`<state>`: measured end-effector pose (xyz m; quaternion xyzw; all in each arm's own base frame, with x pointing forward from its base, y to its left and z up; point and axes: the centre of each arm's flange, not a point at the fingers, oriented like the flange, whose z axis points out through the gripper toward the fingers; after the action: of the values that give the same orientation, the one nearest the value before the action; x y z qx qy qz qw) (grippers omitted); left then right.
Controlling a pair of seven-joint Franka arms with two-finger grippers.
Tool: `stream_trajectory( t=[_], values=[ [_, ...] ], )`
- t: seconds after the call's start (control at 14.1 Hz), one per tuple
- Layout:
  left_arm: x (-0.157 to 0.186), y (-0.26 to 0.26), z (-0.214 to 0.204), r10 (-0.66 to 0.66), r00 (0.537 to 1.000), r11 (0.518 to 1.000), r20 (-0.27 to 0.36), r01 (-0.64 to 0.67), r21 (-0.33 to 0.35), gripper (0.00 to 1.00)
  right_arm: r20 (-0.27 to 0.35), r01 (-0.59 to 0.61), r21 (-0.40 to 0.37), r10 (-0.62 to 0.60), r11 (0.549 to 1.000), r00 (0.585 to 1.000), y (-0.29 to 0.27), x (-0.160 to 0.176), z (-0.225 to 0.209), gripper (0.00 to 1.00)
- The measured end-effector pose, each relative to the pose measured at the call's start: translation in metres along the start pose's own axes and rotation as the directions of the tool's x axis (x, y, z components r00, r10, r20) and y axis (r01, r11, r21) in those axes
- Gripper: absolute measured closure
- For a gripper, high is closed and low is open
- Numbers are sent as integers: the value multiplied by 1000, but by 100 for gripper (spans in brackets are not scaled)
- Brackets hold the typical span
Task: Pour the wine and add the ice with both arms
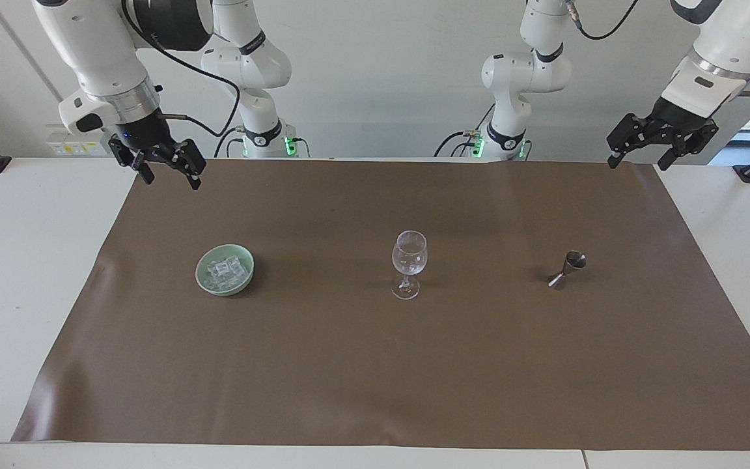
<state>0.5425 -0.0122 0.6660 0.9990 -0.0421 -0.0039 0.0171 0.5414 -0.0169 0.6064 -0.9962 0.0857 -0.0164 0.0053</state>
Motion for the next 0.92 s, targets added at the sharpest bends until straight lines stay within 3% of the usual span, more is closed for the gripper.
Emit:
stream_trajectory(
  t=[0.92],
  values=[
    [4, -2, 0, -3, 1000, 1000, -23, 4, 2, 0, 0, 0, 0, 0, 1000, 1000, 0, 0, 0, 0]
  ],
)
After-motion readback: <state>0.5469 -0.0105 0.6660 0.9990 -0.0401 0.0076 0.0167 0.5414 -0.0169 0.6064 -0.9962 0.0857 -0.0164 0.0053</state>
